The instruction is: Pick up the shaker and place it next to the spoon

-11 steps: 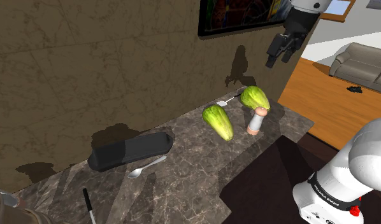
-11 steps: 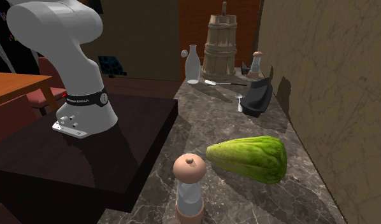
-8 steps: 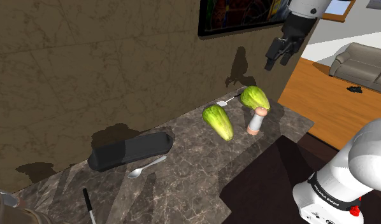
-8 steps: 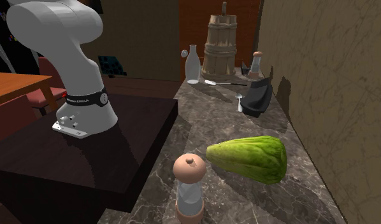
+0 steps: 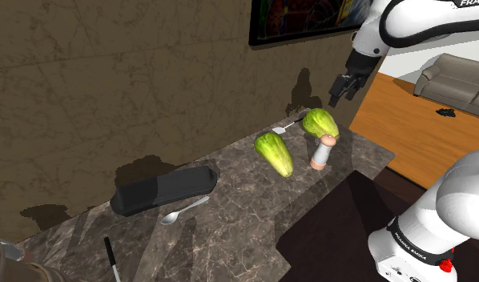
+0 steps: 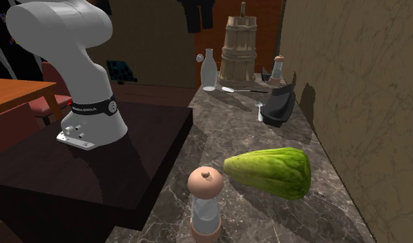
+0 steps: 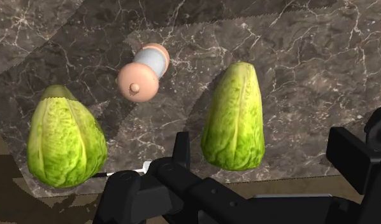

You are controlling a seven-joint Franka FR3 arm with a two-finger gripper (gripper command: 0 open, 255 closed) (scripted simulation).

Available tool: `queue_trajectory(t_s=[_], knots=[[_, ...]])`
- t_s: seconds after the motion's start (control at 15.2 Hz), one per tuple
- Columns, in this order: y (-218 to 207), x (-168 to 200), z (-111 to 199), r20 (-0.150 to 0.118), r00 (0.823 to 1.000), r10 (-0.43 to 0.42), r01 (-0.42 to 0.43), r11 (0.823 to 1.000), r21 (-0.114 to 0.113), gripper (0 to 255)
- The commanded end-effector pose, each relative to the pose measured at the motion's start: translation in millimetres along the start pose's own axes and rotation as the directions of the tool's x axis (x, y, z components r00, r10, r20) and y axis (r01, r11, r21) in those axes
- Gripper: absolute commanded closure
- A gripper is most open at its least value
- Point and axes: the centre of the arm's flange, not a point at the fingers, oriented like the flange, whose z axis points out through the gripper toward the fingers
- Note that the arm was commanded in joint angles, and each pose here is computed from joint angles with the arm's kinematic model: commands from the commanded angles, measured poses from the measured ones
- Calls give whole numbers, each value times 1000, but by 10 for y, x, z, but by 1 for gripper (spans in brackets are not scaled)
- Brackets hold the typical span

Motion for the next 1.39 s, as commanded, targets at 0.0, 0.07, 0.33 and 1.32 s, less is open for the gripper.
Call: queue_trajectory(t_s=[0.0, 0.07, 0.33, 1.32], knots=[[124, 55, 209, 1, 1000, -2, 2, 1000, 1, 0], [197, 77, 319, 2, 1000, -3, 3, 1000, 1, 0], [485, 164, 756, 7, 1000, -5, 5, 1000, 3, 0], [1429, 438, 2256, 23, 1000, -12, 12, 1000, 9, 0]])
